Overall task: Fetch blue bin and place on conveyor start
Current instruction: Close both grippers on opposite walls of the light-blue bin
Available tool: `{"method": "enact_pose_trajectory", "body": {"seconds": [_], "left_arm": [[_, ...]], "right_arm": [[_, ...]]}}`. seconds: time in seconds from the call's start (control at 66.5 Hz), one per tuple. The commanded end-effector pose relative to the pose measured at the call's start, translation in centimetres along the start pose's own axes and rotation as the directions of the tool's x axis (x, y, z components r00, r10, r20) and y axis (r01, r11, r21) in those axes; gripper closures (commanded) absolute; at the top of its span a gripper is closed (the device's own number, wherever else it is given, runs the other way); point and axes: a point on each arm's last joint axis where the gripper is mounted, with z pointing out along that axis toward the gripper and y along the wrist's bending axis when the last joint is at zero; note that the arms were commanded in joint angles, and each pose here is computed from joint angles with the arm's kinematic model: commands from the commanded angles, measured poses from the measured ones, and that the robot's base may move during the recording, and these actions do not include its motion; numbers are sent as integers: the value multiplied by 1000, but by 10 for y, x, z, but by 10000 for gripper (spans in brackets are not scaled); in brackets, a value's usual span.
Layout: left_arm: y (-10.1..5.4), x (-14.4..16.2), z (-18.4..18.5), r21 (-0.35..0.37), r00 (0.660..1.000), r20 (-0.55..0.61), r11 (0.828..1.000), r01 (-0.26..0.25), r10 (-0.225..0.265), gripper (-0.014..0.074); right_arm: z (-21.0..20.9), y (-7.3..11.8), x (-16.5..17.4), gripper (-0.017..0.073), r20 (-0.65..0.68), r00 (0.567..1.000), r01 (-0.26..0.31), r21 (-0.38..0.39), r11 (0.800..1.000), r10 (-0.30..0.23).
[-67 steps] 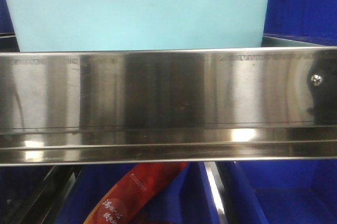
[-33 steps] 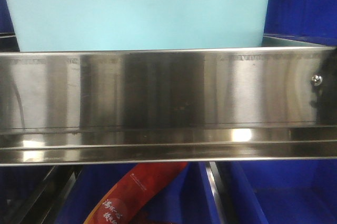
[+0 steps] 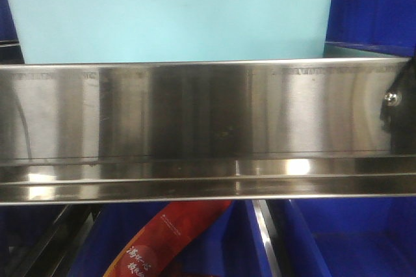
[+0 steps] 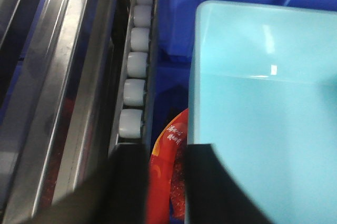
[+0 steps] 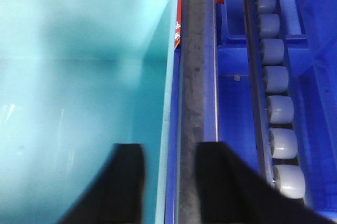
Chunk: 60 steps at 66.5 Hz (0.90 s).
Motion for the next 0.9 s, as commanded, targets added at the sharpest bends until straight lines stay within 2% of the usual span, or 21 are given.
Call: {"method": "enact_pose_trajectory", "body": {"seconds": [0.0, 0.286, 0.391, 0.541, 0.887], "left_arm": [[-4, -2, 4, 15, 1000, 16, 1000, 9, -10, 361], [-9, 4, 32, -15, 998, -63, 1000, -5, 4, 348], [-11, 8, 40, -9, 995, -100, 1000, 5, -5, 348], [-14, 11, 45, 6, 992, -126, 1000, 19, -18, 348], [-16, 14, 53, -3, 987, -158, 1000, 15, -15, 348]], "right_arm": [[6, 1, -3, 396, 17, 1000, 4, 5, 1000, -4], [28, 3, -4, 396, 0, 1000, 11, 13, 1000, -11], [36, 3, -3, 396, -16, 1000, 15, 23, 1000, -15], [48, 3, 0, 396, -52, 999, 18, 35, 999, -16], [55, 3, 1, 396, -70, 997, 22, 44, 999, -19]]}}
